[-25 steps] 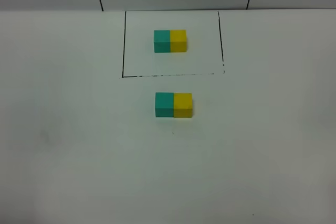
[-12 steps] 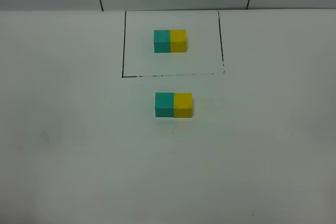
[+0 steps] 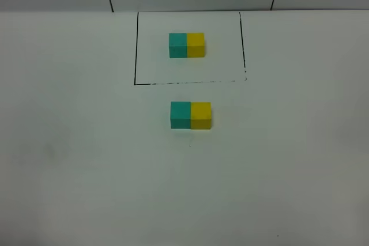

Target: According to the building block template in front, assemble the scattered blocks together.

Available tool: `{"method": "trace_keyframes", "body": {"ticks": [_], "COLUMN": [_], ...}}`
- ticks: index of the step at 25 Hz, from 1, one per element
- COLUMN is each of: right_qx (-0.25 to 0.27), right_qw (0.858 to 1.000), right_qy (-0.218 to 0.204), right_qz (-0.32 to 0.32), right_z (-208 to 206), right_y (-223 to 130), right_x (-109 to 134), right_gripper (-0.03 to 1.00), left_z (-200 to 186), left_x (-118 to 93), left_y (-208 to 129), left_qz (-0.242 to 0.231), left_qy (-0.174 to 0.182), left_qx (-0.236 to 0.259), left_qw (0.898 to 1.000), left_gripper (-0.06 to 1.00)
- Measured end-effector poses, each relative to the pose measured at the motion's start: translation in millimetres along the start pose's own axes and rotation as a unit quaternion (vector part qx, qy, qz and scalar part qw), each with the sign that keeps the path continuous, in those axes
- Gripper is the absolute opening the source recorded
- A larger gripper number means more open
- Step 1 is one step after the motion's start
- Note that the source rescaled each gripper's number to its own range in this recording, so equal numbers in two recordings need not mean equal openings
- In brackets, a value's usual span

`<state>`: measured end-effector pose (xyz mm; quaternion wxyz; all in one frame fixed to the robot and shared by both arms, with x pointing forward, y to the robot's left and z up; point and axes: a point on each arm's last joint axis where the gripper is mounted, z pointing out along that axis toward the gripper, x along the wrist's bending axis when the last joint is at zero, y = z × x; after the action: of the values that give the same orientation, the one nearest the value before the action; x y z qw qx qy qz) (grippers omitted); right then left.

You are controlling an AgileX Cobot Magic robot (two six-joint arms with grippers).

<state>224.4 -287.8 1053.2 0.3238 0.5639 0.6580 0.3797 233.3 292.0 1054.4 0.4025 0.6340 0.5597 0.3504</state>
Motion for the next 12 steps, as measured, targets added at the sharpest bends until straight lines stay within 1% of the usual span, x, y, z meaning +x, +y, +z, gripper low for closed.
{"method": "trace_keyframes", "body": {"ticks": [4,6,12], "right_qx": [-0.011,-0.021,-0.028], "right_qw": [1.0,1.0,0.999], "right_qy": [0.0,-0.002,-0.006], "right_qz": [0.004,0.009,0.018], "right_z": [2.6,7.3,8.9], "right_y": [1.1,1.0,1.7], "right_x": [-0.3,-1.1,-2.0], "right_gripper": [0.77,0.77,0.76], "left_z": [0.0,0.0,0.0], "left_x": [0.0,0.0,0.0], "left_y": [0.0,0.0,0.0], "left_qz": [0.0,0.0,0.0], "left_qy": [0.0,0.0,0.0], "left_qx": [0.0,0.0,0.0], "left_qw": [1.0,1.0,1.0], "left_gripper": [0.95,0.95,0.95]}}
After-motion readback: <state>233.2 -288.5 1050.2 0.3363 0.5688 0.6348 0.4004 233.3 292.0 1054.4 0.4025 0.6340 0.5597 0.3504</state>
